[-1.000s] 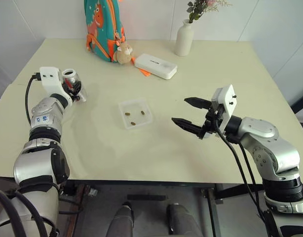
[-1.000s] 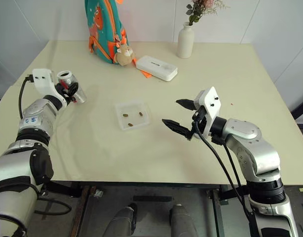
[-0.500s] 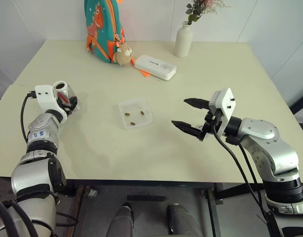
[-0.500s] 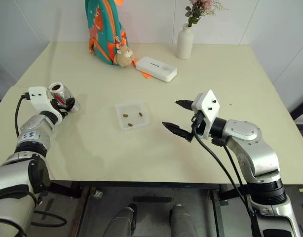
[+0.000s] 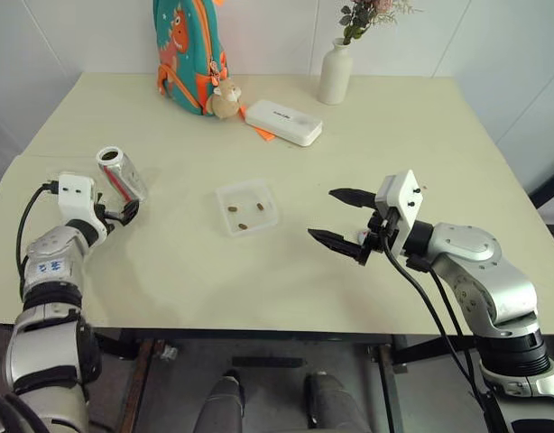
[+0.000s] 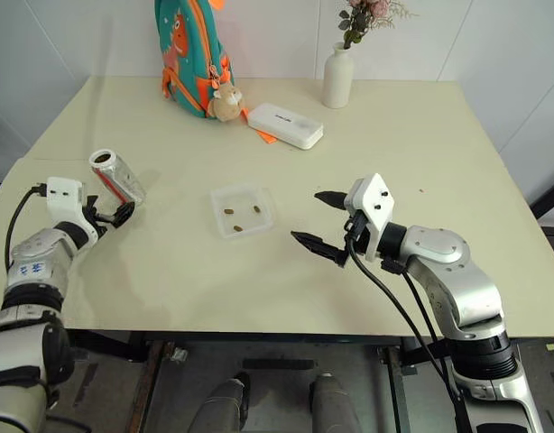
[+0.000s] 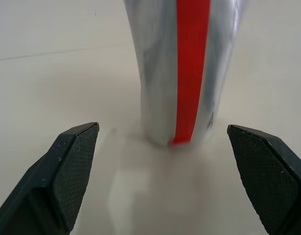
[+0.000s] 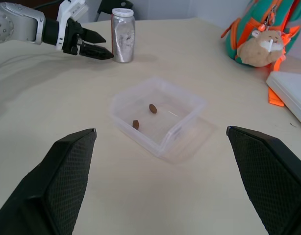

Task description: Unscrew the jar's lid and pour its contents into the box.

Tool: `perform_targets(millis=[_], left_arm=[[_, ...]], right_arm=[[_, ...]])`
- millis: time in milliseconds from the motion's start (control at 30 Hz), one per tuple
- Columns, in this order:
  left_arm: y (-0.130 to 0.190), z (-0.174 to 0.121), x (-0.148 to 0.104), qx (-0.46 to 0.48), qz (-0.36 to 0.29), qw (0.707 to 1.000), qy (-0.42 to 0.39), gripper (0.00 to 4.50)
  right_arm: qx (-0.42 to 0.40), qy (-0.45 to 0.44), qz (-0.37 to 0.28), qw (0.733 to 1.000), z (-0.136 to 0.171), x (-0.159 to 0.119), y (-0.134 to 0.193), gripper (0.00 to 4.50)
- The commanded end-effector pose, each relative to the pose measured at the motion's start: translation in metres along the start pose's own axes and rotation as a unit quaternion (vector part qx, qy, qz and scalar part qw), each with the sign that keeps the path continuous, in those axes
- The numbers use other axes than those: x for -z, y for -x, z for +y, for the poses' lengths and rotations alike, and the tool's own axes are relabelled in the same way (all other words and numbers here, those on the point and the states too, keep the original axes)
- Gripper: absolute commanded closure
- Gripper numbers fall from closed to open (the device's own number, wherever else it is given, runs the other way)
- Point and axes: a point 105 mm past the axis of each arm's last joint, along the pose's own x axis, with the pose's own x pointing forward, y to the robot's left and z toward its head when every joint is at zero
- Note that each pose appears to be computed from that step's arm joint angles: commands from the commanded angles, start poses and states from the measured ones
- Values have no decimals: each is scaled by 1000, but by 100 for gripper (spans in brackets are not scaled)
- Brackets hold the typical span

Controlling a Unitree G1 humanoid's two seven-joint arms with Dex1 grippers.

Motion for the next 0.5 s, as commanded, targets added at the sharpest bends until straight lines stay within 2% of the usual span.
perform_targets(millis=[33, 167, 267, 400, 500], left_arm=[[22, 11, -22, 18, -28, 998, -50, 3], [53, -17, -33, 139, -41, 977, -159, 3], [73, -42, -55, 225, -82, 945, -221, 3], [92, -77, -81, 342, -116, 909, -208, 3], [92, -94, -90, 376, -131, 889, -227, 3]], right_arm=[[-20, 20, -22, 999, 2, -16, 4, 0], [-30, 28, -17, 999, -3, -16, 8, 0], [-26, 34, -25, 999, -9, -19, 12, 0], [-27, 48, -28, 998, -15, -21, 20, 0], [-31, 57, -23, 998, -17, -18, 30, 0]])
